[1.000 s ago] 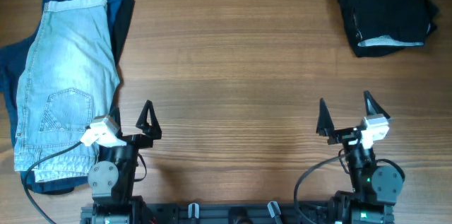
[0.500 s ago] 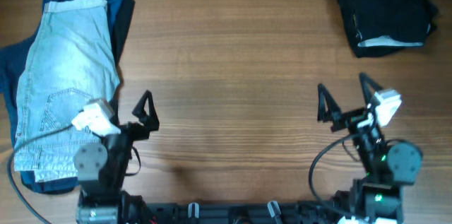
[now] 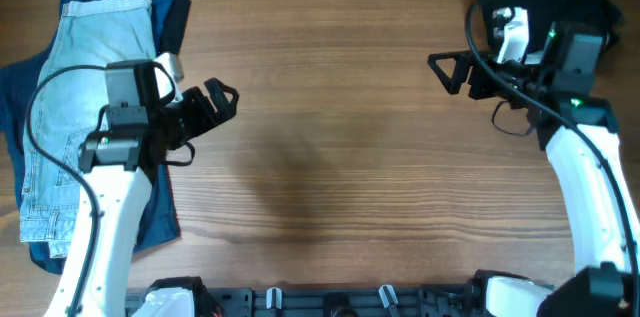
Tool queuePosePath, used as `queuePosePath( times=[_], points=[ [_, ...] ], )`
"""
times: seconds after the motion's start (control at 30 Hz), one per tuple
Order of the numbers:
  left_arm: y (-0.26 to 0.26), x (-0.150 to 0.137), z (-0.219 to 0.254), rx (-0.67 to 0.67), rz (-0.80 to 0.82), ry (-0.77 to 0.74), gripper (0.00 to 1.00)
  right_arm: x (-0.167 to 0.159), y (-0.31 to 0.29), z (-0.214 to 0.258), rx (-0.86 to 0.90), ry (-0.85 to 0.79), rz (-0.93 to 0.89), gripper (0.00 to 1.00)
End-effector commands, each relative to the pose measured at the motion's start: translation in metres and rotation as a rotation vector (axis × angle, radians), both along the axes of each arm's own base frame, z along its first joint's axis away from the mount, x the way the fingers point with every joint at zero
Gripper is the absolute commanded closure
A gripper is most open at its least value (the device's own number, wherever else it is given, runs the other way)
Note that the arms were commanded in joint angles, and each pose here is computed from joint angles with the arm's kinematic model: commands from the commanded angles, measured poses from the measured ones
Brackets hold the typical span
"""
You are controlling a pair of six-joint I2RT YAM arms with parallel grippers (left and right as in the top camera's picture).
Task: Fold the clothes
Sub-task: 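Reach the left gripper to the light-blue denim shorts and grasp them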
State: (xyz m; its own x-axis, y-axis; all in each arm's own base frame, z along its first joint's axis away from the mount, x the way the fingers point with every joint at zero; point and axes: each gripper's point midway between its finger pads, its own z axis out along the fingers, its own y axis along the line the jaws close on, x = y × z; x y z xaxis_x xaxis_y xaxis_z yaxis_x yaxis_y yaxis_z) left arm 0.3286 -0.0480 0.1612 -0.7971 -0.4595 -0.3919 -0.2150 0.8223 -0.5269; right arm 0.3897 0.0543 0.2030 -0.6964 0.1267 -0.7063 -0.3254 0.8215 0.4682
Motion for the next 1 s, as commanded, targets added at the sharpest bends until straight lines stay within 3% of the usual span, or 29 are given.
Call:
queuePosePath(
  times=[0.0, 0.13, 0.27, 0.5, 0.67, 0.8, 0.97],
  points=[
    [0.005, 0.004, 0.003, -0.018, 0.009, -0.001, 0.09, 0.008, 0.001, 0.003, 0.077, 0.049, -0.05, 0.0],
    [0.089, -0.028, -0.021, -0.02, 0.379, 0.198, 0.13, 0.011, 0.0, 0.001, 0.061, 0.038, -0.049, 0.01],
    [0.185, -0.083, -0.037, 0.143, 0.733, 0.339, 0.11, 0.013, 0.003, -0.014, 0.064, 0.077, -0.043, 0.01],
    [0.26, -0.15, -0.038, 0.22, 1.153, 0.435, 0.05, 0.02, 0.029, -0.041, 0.064, 0.123, 0.024, 0.01],
    [0.29, -0.156, -0.029, 0.307, 1.246, 0.379, 0.05, 0.018, 0.051, -0.046, 0.063, 0.13, 0.077, 0.01],
    [0.311, -0.136, -0.039, 0.323, 1.244, 0.337, 0.09, 0.015, 0.064, -0.046, 0.054, 0.13, 0.105, 0.01],
    [0.315, -0.132, -0.081, 0.423, 0.978, 0.484, 0.12, 0.015, 0.063, -0.056, -0.01, 0.148, 0.068, 0.0]
  ],
)
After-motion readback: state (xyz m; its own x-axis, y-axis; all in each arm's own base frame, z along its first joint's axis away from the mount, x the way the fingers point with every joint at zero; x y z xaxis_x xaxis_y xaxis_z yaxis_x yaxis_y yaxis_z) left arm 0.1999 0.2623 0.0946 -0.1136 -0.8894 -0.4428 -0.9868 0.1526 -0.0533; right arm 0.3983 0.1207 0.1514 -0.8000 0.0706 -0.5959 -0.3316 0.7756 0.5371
